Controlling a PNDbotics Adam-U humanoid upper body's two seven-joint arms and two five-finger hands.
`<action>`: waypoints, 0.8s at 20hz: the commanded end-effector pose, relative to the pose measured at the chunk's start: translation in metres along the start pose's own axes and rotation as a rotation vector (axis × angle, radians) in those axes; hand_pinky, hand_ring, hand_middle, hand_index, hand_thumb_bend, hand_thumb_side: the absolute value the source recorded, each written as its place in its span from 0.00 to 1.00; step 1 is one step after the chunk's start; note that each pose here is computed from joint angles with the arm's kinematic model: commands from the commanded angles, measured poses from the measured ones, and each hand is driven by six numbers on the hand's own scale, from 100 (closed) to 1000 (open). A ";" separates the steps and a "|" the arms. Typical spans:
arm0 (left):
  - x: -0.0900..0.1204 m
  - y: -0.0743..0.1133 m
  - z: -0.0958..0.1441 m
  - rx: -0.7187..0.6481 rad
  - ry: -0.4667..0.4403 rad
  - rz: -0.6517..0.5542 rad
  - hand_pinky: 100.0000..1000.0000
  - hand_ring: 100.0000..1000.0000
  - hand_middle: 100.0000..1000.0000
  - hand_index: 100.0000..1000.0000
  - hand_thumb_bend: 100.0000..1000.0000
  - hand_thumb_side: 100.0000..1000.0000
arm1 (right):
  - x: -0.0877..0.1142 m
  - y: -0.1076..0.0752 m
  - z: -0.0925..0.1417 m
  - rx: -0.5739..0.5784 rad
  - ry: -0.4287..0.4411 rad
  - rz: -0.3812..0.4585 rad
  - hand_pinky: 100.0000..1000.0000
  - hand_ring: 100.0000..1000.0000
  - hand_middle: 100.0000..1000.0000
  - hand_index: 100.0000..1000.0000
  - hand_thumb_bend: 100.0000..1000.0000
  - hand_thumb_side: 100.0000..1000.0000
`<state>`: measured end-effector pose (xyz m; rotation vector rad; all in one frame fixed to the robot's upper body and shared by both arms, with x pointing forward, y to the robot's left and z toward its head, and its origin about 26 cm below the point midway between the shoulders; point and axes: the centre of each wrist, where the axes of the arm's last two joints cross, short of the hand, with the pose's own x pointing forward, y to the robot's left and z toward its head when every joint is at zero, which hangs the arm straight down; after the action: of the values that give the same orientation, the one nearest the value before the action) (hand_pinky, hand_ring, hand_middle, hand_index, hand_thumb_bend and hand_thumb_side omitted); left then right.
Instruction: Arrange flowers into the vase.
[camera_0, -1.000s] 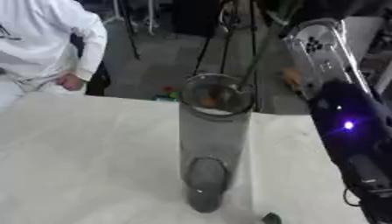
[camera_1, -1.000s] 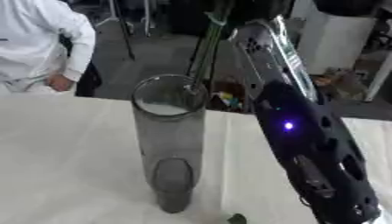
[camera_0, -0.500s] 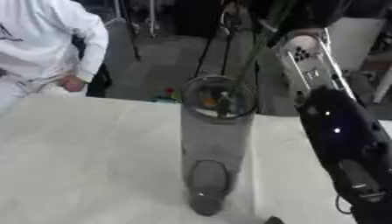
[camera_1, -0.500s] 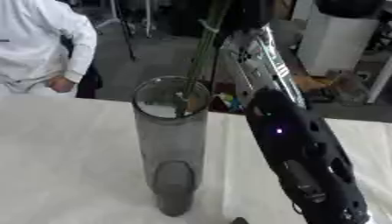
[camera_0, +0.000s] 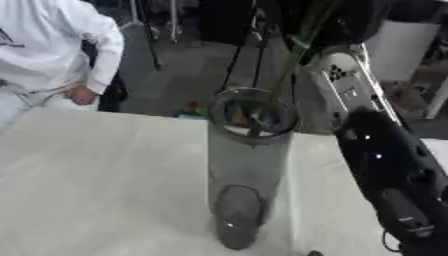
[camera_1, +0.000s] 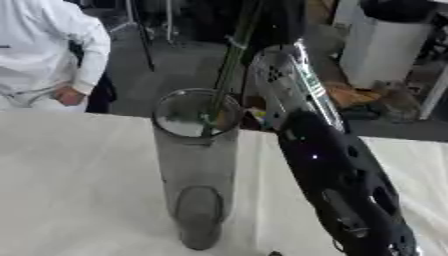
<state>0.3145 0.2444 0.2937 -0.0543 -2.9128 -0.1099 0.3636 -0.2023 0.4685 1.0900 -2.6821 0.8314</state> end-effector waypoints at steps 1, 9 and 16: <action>0.006 0.003 -0.006 0.001 -0.033 -0.007 0.77 0.93 0.88 0.96 0.00 1.00 | 0.009 -0.003 -0.004 0.022 0.004 0.035 0.00 0.00 0.00 0.00 0.15 0.32; 0.006 0.003 -0.007 0.005 -0.035 -0.007 0.77 0.93 0.88 0.96 0.00 1.00 | 0.004 -0.005 0.000 0.006 0.023 0.024 0.00 0.00 0.00 0.00 0.15 0.32; 0.006 0.002 -0.007 0.010 -0.038 -0.002 0.77 0.93 0.88 0.96 0.00 1.00 | -0.003 -0.007 0.004 -0.099 0.032 0.012 0.00 0.00 0.00 0.00 0.15 0.33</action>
<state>0.3146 0.2439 0.2938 -0.0580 -2.9173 -0.0967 0.3748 -0.2046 0.4603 1.0405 -2.6507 0.7219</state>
